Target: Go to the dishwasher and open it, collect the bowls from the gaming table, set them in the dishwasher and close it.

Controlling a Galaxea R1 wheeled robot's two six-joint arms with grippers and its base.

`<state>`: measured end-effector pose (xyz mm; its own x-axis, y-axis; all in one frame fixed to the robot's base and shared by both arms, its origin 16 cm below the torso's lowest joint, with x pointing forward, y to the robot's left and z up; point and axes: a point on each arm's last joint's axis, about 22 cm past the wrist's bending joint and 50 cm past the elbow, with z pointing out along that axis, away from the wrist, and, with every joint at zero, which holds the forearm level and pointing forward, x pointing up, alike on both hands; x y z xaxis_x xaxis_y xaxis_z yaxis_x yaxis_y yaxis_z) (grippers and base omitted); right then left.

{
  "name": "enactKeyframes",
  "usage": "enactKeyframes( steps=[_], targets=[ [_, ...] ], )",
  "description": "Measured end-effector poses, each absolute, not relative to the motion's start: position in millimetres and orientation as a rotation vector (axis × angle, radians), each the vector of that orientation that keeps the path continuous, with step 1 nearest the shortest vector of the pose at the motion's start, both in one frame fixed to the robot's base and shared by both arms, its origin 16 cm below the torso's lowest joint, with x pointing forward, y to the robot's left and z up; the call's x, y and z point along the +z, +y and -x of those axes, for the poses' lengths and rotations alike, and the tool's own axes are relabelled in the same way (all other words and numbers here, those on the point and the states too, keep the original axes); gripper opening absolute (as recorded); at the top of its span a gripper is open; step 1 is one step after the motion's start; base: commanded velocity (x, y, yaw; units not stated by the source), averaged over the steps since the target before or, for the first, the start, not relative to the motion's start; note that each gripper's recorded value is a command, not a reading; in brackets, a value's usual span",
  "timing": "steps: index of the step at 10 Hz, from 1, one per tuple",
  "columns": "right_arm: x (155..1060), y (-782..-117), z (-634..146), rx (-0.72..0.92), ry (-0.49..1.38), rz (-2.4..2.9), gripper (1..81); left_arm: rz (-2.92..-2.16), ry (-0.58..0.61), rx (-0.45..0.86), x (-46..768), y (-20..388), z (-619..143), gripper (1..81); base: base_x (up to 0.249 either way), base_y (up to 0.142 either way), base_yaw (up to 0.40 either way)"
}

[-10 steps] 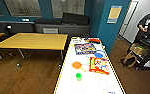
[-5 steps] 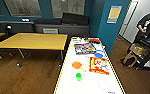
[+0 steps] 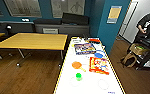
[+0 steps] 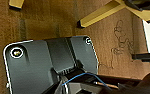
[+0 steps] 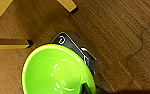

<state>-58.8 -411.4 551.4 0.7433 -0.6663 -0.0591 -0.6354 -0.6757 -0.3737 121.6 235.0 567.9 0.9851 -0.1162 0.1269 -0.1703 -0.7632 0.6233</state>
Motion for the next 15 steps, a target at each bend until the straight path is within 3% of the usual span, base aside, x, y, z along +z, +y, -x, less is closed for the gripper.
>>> enactKeyframes(
  steps=[6, 8, 11, 15],
  targets=[
    [511, -315, 66, -0.11, 0.879, 2.518, 1.0, -2.35, -0.164, 0.299, 677, 242, -258, 81.1, 0.0, 0.0, 0.0],
    [505, -276, 62, -0.102, 0.841, 2.481, 1.0, -2.303, -0.119, 0.293, 708, 223, -287, 81.1, 0.0, 0.0, 0.0],
    [494, -269, 46, -0.104, 0.81, 2.497, 1.0, -2.279, -0.118, 0.309, 749, 210, -339, 81.1, 0.0, 0.0, 0.0],
    [488, -242, 32, -0.086, 0.792, 2.478, 1.0, -2.28, -0.145, 0.279, 793, 178, -402, 81.1, 0.0, 0.0, 0.0]
  ],
)
